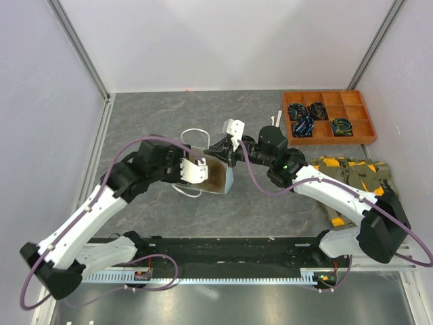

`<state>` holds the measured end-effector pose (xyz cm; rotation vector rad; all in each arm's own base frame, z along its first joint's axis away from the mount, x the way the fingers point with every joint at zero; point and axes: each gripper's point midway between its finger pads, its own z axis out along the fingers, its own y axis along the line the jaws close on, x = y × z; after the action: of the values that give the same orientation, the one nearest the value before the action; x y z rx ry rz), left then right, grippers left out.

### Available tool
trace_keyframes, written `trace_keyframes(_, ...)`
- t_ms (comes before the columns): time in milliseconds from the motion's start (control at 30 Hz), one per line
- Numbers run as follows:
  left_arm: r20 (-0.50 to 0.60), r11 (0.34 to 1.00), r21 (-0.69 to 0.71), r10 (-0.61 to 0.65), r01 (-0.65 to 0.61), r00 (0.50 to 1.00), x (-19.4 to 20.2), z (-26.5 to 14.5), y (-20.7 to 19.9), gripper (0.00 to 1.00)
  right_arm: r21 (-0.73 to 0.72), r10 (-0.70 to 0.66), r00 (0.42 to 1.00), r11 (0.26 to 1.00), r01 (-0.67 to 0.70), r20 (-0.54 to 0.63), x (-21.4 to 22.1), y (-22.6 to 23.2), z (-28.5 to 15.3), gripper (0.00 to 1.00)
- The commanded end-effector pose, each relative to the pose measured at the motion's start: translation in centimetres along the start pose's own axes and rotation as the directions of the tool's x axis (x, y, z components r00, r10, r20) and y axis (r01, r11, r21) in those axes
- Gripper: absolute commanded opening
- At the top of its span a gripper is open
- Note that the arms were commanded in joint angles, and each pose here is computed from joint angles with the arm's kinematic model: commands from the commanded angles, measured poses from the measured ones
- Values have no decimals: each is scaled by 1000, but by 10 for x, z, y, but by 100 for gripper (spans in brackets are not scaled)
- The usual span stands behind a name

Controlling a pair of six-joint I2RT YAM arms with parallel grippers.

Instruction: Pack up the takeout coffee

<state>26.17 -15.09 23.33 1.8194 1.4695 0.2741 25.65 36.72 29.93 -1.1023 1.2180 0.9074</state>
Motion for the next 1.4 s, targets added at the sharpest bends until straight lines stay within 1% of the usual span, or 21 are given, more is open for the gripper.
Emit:
trace_keyframes(0,156,987,-132,-75,96,985,-23,-18,20,75,-29,-17,1000,999,17,-2,4,4,0,0)
trace_keyframes(167,219,979,-156,-99,135,971,-27,-32,15,75,-45,-18,1000,999,19,3,3,8,0,0)
trace_keyframes(233,218,985,-131,-83,113,972,-25,-32,5,74,-60,-24,1000,998,25,6,2,12,0,0)
trace_keyframes(267,204,990,-119,-56,81,977,-24,-31,2,71,-65,-29,1000,997,29,7,2,13,0,0)
trace_keyframes(300,195,992,-108,-49,71,980,-23,-32,3,65,-69,-27,1000,997,27,7,1,15,0,0)
trace_keyframes(333,174,993,-97,-51,69,983,-20,-31,2,61,-69,-20,1000,997,21,10,-2,14,1,0)
trace_keyframes(367,118,999,2,-51,51,992,-12,-22,-14,58,-70,-5,1000,998,5,1,0,14,2,0)
trace_keyframes(400,106,999,20,-49,48,993,-13,-26,-11,53,-78,9,1000,997,-9,-2,0,15,3,0)
trace_keyframes(433,89,997,60,-43,38,995,-12,-25,-16,51,-78,14,1000,997,-14,1,-2,15,4,0)
trace_keyframes(467,53,989,147,-12,4,999,-6,-20,-29,49,-77,27,1000,997,-27,2,-1,14,6,0)
trace_keyframes(567,34,978,203,40,-46,999,-4,-20,-31,47,-86,63,998,994,-64,-9,-1,14,11,0)
trace_keyframes(667,-1,963,267,49,-47,999,-3,-16,-29,43,-81,88,996,993,-88,-14,-3,11,14,0)
trace_keyframes(700,-18,950,309,49,-41,999,-2,-15,-31,43,-81,91,996,992,-92,-11,-6,11,14,0)
trace_keyframes(767,-47,938,343,62,-43,997,4,-13,-36,42,-89,98,995,991,-99,-14,-8,11,15,0)
trace_keyframes(800,-79,932,360,81,-47,994,10,-12,-38,41,-92,101,995,991,-102,-16,-9,12,15,0)
trace_keyframes(867,-110,918,390,116,-64,987,17,-9,-41,42,-96,112,993,989,-114,-31,-7,13,15,0)
trace_keyframes(900,-162,908,415,138,-59,977,27,-8,-43,42,-96,114,993,989,-117,-35,-8,12,15,0)
trace_keyframes(933,-177,900,431,151,-61,973,30,-8,-44,42,-101,123,991,987,-128,-51,-4,13,16,0)
trace_keyframes(1067,-228,868,492,208,-72,951,45,-3,-56,42,-119,118,992,985,-124,-50,-4,15,16,0)
trace_keyframes(1200,-303,858,508,254,-69,918,60,7,-56,42,-122,130,990,983,-137,-62,-1,13,18,0)
trace_keyframes(1367,-357,842,534,309,-79,882,72,20,-56,42,-127,136,988,981,-144,-71,2,12,20,0)
